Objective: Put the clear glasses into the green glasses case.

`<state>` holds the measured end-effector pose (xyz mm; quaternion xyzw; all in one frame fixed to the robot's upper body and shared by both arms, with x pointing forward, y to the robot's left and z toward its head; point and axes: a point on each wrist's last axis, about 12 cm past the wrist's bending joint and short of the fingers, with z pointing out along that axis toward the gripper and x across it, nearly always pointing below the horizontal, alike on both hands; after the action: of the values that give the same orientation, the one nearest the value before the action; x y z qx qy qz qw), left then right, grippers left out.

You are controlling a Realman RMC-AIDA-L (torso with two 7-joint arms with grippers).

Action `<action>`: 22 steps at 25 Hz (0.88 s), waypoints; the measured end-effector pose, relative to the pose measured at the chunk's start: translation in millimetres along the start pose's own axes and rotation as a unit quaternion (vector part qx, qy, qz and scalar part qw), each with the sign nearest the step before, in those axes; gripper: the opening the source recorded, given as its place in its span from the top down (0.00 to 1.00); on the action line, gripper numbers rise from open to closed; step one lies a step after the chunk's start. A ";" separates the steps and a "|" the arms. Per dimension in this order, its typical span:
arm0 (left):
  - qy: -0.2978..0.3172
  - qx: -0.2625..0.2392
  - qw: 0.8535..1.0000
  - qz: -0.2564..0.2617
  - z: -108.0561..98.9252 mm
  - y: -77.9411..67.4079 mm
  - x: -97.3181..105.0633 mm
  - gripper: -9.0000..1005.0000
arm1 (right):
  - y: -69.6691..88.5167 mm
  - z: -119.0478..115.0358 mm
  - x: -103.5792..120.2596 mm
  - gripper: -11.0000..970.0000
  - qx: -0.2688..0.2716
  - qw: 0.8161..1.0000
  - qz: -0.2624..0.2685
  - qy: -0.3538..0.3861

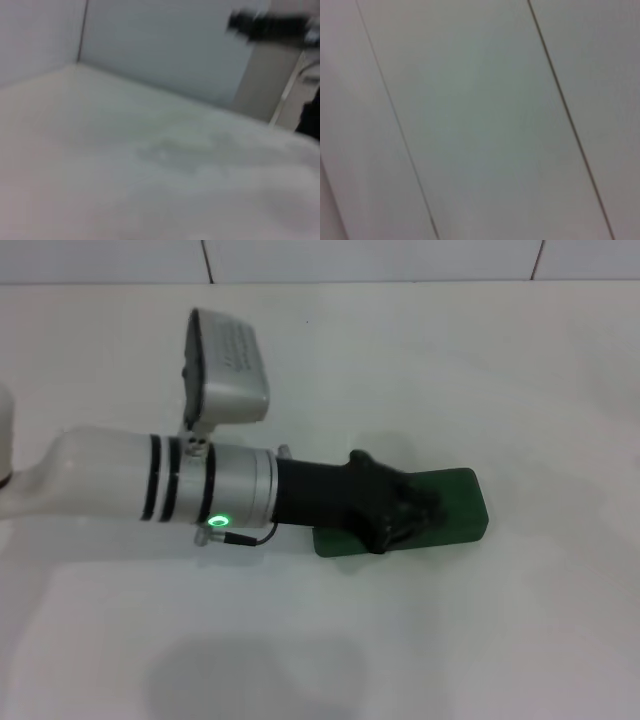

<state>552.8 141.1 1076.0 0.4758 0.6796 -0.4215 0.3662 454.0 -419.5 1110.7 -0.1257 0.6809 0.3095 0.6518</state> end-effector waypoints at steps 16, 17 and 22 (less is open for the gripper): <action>-0.218 0.043 0.975 0.028 -114.8 -35.0 1.0 0.62 | 58.1 80.6 30.6 0.60 -0.271 0.957 -0.041 0.096; -0.220 0.047 0.974 0.024 -120.9 -36.0 3.6 0.58 | 61.4 85.4 31.3 0.56 -0.284 0.953 -0.039 0.094; -0.210 0.050 0.976 0.007 -141.9 -40.3 18.0 0.38 | 75.6 110.7 31.4 0.42 -0.345 0.934 -0.030 0.092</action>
<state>495.6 270.2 1122.3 0.3992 0.5625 -0.5425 0.4795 496.5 -288.7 1104.4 -0.3913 0.5852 0.4923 0.5120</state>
